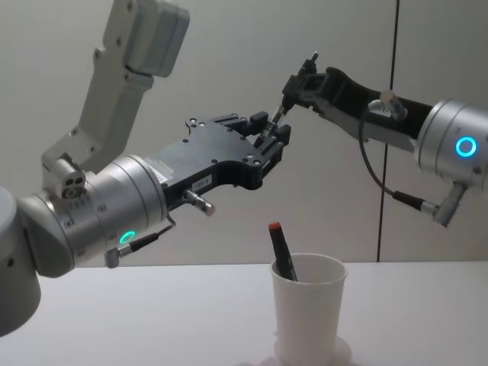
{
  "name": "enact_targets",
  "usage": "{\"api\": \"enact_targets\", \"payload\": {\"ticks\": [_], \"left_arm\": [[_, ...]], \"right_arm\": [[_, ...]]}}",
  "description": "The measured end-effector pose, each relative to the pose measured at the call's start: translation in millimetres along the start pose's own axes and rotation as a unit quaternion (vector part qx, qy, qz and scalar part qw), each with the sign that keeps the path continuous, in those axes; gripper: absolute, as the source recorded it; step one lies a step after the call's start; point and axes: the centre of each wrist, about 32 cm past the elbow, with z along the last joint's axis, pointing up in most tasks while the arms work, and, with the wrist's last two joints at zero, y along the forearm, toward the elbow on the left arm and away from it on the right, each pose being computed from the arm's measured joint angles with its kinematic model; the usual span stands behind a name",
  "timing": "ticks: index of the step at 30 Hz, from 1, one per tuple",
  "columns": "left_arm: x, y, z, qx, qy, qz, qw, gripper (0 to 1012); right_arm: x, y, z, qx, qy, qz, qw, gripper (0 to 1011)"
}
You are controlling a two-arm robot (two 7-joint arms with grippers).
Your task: Place the pen into the pen holder.
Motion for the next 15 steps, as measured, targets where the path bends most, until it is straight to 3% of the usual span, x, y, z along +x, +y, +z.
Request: {"api": "enact_targets", "payload": {"ticks": [7,15], "left_arm": [[0.0,0.0,0.0,0.000,0.000,0.000,1.0000,530],[0.1,0.1,0.0,0.000,0.000,0.000,1.0000,754]], "right_arm": [[0.0,0.1,0.6,0.002,0.000,0.000,1.0000,125],[0.6,-0.4,1.3,0.005,-0.004,-0.004,1.0000,124]]}}
